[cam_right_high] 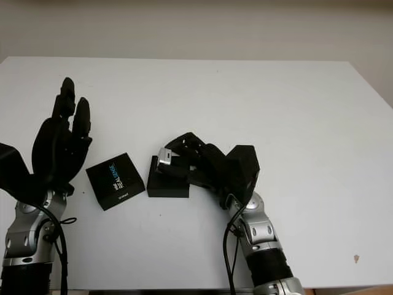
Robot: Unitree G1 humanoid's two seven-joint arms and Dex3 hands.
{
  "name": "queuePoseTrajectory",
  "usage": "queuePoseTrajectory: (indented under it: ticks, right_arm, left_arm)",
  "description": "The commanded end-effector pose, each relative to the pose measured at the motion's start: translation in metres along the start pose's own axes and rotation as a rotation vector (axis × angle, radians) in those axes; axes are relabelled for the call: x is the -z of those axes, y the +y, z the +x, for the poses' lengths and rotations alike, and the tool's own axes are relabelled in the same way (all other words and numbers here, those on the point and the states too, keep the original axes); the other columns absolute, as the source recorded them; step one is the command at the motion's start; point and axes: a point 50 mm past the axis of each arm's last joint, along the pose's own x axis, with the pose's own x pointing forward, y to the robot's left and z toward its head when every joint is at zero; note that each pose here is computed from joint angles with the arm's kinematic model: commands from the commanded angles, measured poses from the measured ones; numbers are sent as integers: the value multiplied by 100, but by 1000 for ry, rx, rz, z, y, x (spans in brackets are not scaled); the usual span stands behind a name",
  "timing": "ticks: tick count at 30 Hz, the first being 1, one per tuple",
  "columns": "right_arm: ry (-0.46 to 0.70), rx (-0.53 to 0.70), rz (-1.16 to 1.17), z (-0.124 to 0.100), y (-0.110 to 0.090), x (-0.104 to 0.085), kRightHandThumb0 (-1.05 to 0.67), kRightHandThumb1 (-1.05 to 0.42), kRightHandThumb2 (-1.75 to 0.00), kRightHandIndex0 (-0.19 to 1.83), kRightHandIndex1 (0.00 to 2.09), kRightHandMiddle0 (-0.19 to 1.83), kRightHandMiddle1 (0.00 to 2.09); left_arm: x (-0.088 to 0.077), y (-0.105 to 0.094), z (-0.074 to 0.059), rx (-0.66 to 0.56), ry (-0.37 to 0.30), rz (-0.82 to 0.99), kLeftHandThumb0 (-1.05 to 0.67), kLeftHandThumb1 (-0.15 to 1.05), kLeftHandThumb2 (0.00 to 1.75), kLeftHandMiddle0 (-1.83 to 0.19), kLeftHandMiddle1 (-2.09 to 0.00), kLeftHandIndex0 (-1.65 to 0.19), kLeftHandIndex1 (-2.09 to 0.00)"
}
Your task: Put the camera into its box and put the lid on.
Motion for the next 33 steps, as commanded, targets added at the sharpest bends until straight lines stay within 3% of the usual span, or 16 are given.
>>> queuePoseTrajectory:
  ticks: [1,33]
  right_arm:
    - [0,-5,-10,2,1,0,-41,-102,-5,-11,73,21,183]
    - [17,-21,-57,-6,7,5,-42,-102,-5,-2,55,25,176]
  left_arm:
    - [-3,0,-1,2,-16,4,-60,105,49,19,0,19,0]
    - [-2,-1,-1,-1,-17,4,-59,105,51,19,0,19,0]
